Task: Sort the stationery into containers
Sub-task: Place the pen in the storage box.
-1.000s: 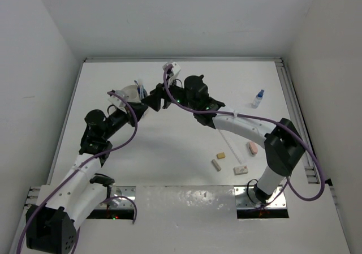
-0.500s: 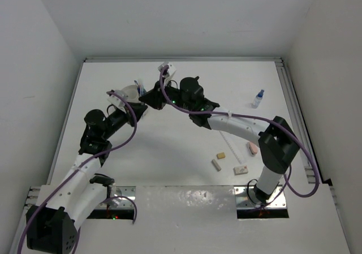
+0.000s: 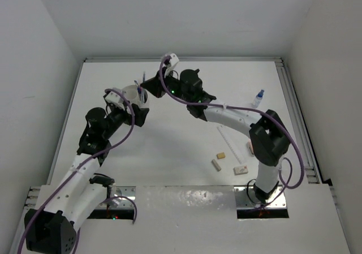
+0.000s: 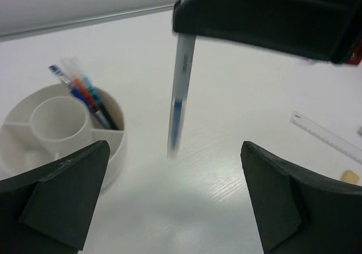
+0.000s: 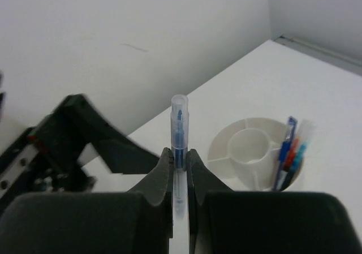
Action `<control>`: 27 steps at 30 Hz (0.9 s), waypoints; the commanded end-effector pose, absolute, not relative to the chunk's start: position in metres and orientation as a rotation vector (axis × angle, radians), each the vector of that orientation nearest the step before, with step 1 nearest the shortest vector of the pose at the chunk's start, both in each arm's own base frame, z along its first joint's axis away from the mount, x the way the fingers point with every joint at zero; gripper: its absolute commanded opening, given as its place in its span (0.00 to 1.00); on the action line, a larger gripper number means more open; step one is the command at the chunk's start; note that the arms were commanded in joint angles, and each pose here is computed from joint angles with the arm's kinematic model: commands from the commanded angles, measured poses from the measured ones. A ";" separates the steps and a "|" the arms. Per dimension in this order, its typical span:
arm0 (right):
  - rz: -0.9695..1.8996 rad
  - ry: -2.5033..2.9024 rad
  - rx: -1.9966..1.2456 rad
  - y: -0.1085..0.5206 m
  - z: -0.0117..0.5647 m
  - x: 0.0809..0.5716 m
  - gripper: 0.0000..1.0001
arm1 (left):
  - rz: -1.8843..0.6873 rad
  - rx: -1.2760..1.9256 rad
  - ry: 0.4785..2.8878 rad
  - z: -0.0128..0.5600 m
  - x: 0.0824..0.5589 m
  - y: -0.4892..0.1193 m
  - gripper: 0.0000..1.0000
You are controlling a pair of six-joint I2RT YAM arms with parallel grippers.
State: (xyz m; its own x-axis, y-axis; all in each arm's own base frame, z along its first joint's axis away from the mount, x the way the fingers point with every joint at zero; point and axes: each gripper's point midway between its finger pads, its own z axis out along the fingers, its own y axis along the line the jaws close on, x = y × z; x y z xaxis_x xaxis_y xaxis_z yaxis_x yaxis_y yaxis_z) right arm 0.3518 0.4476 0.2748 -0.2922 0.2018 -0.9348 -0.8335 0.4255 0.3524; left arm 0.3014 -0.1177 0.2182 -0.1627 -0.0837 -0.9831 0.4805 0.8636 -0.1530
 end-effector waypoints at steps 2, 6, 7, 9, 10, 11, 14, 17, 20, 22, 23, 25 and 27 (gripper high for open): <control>1.013 1.440 -0.489 0.439 0.301 0.413 0.00 | -0.308 0.121 1.702 0.235 0.308 -0.076 1.00; 0.937 1.485 -0.518 0.451 0.272 0.444 0.00 | -0.139 -0.136 1.785 0.220 0.304 -0.034 1.00; 0.920 1.490 -0.524 0.456 0.264 0.452 0.00 | -0.124 -0.216 1.793 0.216 0.303 -0.027 1.00; 0.890 1.516 -0.534 0.458 0.253 0.459 0.00 | -0.025 -0.342 1.796 0.210 0.300 -0.004 1.00; 0.881 1.507 -0.535 0.462 0.255 0.463 0.00 | -0.007 -0.376 1.798 0.207 0.299 0.000 1.00; 0.858 1.524 -0.543 0.463 0.241 0.468 0.00 | 0.014 -0.392 1.802 0.204 0.298 0.005 1.00; 0.841 1.538 -0.546 0.470 0.229 0.478 0.00 | 0.058 -0.406 1.824 0.197 0.297 0.012 1.00; 0.843 1.548 -0.542 0.476 0.220 0.488 0.00 | 0.051 -0.399 1.836 0.193 0.298 0.010 1.00; 0.840 1.566 -0.543 0.483 0.209 0.494 0.00 | 0.039 -0.387 1.837 0.193 0.299 0.008 1.00; 0.834 1.586 -0.546 0.484 0.197 0.494 0.00 | 0.036 -0.387 1.834 0.193 0.299 0.008 1.00; 0.830 1.601 -0.551 0.483 0.191 0.494 0.00 | 0.034 -0.386 1.833 0.193 0.299 0.007 1.00; 0.824 1.619 -0.555 0.482 0.182 0.493 0.00 | 0.037 -0.385 1.831 0.194 0.299 0.008 1.00; 0.813 1.634 -0.561 0.479 0.174 0.492 0.00 | 0.041 -0.383 1.832 0.192 0.299 0.008 1.00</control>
